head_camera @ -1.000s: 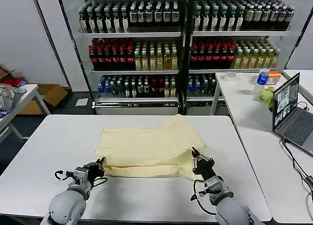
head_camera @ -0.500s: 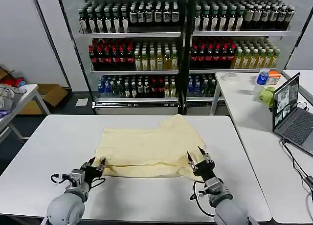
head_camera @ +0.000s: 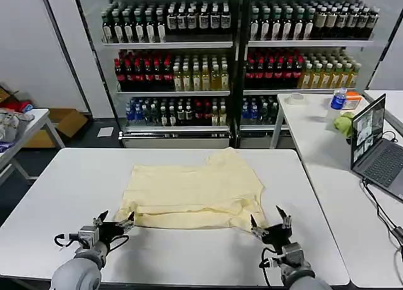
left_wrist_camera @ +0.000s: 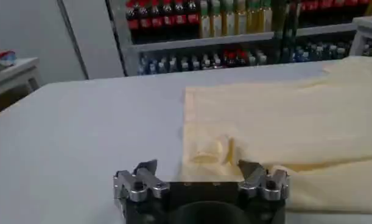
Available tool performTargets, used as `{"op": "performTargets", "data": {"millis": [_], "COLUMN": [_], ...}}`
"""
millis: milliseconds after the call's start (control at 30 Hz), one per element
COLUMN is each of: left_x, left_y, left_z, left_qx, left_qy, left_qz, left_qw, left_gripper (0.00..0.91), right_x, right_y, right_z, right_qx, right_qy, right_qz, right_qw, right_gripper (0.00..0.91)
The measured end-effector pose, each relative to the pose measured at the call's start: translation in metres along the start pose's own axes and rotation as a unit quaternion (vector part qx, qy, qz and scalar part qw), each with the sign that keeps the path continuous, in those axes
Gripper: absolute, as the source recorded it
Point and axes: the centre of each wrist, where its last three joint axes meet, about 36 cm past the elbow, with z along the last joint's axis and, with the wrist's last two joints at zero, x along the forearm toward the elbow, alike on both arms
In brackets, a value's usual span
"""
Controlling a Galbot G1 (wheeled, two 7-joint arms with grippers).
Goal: Fold and organize the clothes.
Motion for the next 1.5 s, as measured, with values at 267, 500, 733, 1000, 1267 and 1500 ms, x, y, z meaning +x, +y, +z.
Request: {"op": "performTargets", "data": {"millis": [267, 500, 733, 1000, 1267, 1500], "left_x": [-0.004, -0.006, -0.005, -0.002, 0.002, 0.007], "left_y": [-0.002, -0.007, -0.004, 0.0, -0.002, -0.005], "left_z": [0.009, 0.014, 0.019, 0.022, 0.022, 0.027], "left_qx": [0.003, 0.006, 0.008, 0.011, 0.013, 0.015], "left_qy": [0.01, 0.011, 0.017, 0.019, 0.017, 0.018], "left_qz": [0.003, 0.008, 0.011, 0.012, 0.014, 0.016], "left_qw": [1.0, 1.0, 1.0, 1.0, 1.0, 1.0], "left_gripper": [0.01, 0.01, 0.01, 0.01, 0.01, 0.01], "right_x": [0.006, 0.012, 0.013, 0.015, 0.023, 0.03], "right_y": [0.008, 0.012, 0.013, 0.012, 0.01, 0.007], "right_z": [0.008, 0.009, 0.01, 0.011, 0.009, 0.01], "right_qx": [-0.034, -0.05, -0.051, -0.053, -0.05, -0.055], "right_qy": [0.03, 0.036, 0.035, 0.029, 0.022, 0.025], "right_qz": [-0.001, 0.0, 0.0, -0.002, -0.007, -0.004], "right_qw": [0.999, 0.998, 0.998, 0.998, 0.998, 0.998], "right_gripper": [0.05, 0.0, 0.0, 0.0, 0.0, 0.0]}}
